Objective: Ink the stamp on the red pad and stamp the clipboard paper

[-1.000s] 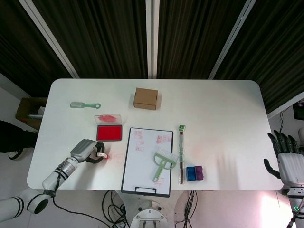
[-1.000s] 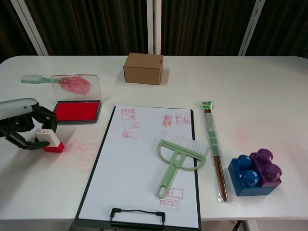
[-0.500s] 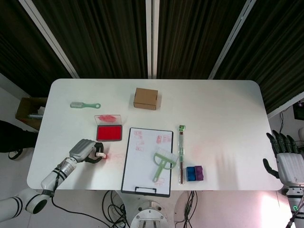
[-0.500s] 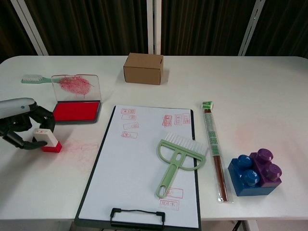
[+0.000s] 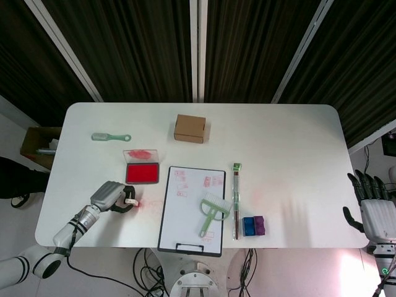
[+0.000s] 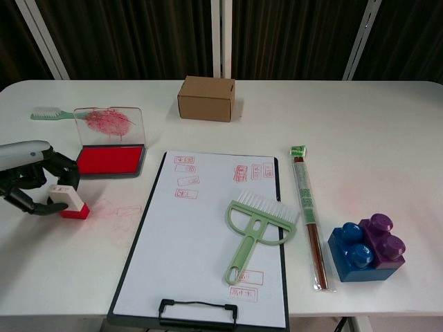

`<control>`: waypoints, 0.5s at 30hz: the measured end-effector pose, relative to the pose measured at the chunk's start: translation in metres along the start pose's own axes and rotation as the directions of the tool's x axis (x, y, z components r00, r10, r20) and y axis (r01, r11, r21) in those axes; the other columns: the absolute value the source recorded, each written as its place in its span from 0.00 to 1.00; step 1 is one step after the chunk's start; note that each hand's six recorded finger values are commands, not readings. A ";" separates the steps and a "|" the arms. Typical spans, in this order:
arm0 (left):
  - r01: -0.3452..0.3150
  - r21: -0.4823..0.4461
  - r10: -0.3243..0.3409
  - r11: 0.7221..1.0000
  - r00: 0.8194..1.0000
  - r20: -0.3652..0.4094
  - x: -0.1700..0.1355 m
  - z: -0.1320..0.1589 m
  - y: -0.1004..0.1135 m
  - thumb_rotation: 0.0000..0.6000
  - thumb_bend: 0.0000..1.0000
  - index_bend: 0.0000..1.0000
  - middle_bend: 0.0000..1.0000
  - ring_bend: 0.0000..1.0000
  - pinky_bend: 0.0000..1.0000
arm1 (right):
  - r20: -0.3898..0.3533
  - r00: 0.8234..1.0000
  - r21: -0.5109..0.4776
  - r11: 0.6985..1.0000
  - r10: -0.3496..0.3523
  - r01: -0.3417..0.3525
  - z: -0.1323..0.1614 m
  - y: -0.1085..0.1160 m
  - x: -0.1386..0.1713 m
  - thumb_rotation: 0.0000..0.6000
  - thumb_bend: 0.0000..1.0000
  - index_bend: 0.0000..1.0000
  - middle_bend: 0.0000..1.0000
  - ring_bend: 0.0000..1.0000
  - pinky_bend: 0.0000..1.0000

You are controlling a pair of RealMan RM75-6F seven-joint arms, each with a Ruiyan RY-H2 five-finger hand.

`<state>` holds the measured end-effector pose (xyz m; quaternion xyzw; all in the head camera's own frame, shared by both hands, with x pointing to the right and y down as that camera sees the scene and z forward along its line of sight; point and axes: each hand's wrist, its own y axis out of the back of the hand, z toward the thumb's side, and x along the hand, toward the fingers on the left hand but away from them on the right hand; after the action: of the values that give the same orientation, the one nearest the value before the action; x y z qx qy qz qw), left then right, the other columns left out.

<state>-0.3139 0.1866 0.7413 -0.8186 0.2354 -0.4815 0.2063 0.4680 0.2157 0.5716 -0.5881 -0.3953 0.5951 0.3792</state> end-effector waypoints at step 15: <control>-0.008 0.018 0.008 1.000 1.000 0.007 -0.001 0.000 0.001 1.00 0.27 0.49 0.45 1.00 1.00 | 0.002 1.000 -0.002 1.000 0.000 0.000 0.000 0.000 0.001 1.00 0.30 0.00 0.00 0.00 0.00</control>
<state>-0.3149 0.1866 0.7401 -0.8175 0.2334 -0.4800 0.2165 0.4685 0.2164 0.5716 -0.5877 -0.3963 0.5953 0.3783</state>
